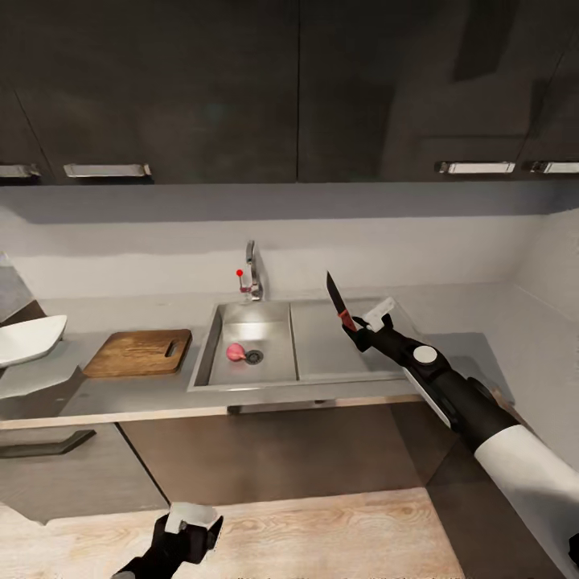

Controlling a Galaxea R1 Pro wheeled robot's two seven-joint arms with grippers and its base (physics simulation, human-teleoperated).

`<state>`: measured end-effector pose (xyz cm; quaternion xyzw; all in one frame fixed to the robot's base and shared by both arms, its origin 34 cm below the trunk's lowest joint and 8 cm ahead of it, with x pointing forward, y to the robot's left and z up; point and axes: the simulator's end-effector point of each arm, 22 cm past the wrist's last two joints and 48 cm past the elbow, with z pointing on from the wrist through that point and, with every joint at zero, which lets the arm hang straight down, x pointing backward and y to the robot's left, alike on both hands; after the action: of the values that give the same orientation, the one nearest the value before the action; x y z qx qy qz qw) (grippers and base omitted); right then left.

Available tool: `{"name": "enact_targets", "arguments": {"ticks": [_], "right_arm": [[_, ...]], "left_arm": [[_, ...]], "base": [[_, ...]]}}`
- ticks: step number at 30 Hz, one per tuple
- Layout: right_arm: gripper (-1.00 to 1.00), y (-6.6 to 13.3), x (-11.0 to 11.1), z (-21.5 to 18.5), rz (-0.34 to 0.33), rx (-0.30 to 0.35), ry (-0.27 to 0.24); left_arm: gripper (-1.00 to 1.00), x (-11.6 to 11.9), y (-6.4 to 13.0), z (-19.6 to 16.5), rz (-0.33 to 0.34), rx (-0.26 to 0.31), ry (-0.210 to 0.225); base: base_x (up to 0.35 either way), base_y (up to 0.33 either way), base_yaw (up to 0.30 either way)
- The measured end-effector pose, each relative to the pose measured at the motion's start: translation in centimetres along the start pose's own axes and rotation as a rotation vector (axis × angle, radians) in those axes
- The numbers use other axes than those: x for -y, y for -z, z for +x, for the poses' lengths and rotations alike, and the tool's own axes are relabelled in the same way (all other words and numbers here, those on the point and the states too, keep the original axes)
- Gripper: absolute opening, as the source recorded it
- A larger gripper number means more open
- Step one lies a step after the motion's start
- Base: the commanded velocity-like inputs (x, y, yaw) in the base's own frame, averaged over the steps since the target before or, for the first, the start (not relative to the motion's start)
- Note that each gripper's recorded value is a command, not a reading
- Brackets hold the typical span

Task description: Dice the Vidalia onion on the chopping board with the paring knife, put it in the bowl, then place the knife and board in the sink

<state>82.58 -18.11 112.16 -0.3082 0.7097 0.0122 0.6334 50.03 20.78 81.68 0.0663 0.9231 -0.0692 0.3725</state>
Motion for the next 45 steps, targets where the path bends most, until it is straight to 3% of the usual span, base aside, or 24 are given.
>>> {"name": "enact_targets", "arguments": {"ticks": [7,11,14,22,24,28,32,33,35,40,41,45], "right_arm": [[-1.00,0.0,0.2,0.0,0.003,0.001,-0.007],[-1.00,0.1,0.7,-0.1,0.014,0.003,-0.015],[-1.00,0.4,2.7,0.1,0.055,-0.006,-0.051],[-1.00,0.5,3.1,0.7,0.064,-0.033,-0.066],[-1.00,0.6,3.2,0.7,0.064,-0.035,-0.067],[-1.00,0.6,3.2,0.7,0.065,-0.036,-0.068],[-1.00,0.6,3.2,0.7,0.065,-0.036,-0.068],[-1.00,0.6,3.2,0.7,0.065,-0.037,-0.068],[-1.00,0.6,3.2,0.7,0.065,-0.036,-0.068],[-1.00,0.6,3.2,0.7,0.065,-0.036,-0.068],[-1.00,0.6,3.2,0.8,0.065,-0.037,-0.068],[-1.00,0.6,3.2,0.8,0.065,-0.037,-0.069]], "left_arm": [[1.00,1.3,2.5,-6.4,0.035,0.045,-0.007],[1.00,1.5,2.9,-7.2,0.044,0.052,-0.006],[1.00,1.7,3.1,-7.7,0.048,0.059,-0.003],[1.00,1.7,2.8,-10.0,0.048,0.099,-0.006],[1.00,1.6,2.5,-12.2,0.048,0.135,-0.010],[1.00,1.0,2.3,-20.5,0.041,0.262,-0.033],[1.00,0.7,2.4,-24.8,0.039,0.294,-0.042],[1.00,1.1,2.8,-28.4,0.060,0.334,-0.047],[1.00,1.4,3.4,-31.6,0.080,0.375,-0.047],[1.00,2.6,4.5,-35.9,0.142,0.389,-0.017],[1.00,3.5,4.9,-37.4,0.195,0.369,0.015],[1.00,3.9,4.2,-39.1,0.226,0.334,0.039]], "base": [[-0.013,0.000,0.000],[-0.002,0.000,0.000],[0.000,0.000,0.000],[0.000,0.000,0.000],[0.000,0.000,0.000],[0.000,0.000,0.000],[0.000,0.000,0.000],[0.000,0.000,0.000],[0.000,0.000,0.000],[0.000,0.000,0.000],[0.000,0.000,0.000],[0.000,0.000,0.000]]}}
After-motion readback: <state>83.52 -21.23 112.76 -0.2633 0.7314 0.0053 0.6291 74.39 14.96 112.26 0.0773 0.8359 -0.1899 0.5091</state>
